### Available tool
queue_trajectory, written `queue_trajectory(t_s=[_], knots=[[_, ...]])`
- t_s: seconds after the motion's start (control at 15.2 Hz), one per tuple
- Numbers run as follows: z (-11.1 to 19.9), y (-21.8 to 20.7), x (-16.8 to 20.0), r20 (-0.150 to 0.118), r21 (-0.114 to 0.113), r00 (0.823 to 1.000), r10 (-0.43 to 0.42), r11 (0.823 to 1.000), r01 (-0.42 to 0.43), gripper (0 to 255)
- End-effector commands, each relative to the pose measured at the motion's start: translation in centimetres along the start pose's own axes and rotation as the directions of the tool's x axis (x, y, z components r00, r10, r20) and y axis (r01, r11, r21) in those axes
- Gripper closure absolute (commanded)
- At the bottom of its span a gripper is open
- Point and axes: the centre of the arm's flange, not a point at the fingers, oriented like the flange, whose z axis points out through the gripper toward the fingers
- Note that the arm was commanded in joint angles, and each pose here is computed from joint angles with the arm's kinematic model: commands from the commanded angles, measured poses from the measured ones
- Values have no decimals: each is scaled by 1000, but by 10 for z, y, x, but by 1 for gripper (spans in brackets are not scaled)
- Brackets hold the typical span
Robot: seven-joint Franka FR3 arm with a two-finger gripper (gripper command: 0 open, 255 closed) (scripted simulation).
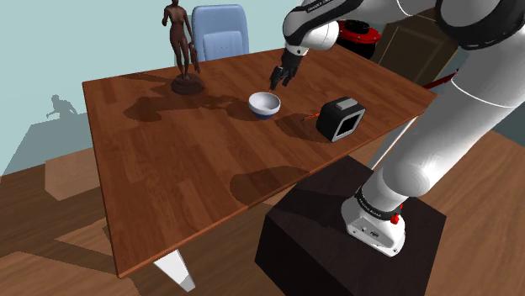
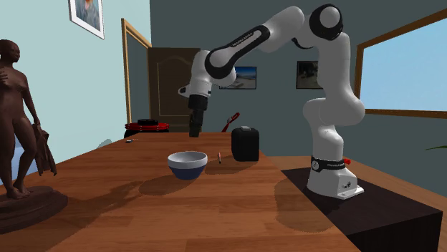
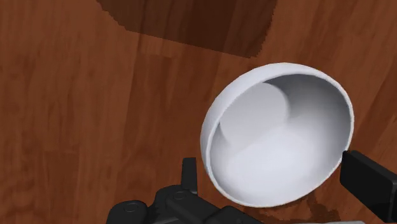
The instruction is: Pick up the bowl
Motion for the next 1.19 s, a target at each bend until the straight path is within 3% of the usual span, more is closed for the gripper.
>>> queue_trajectory(t_s=[0.0, 0.13, 0.79, 0.86, 1.12], knots=[[20, 14, 9, 5, 3, 1000, -1, 1000, 1, 0], [41, 27, 20, 10, 7, 1000, -1, 1000, 1, 0], [81, 34, 13, 10, 7, 1000, -1, 1000, 1, 0], [81, 34, 14, 10, 7, 1000, -1, 1000, 1, 255], [81, 34, 13, 10, 7, 1000, -1, 1000, 1, 255]])
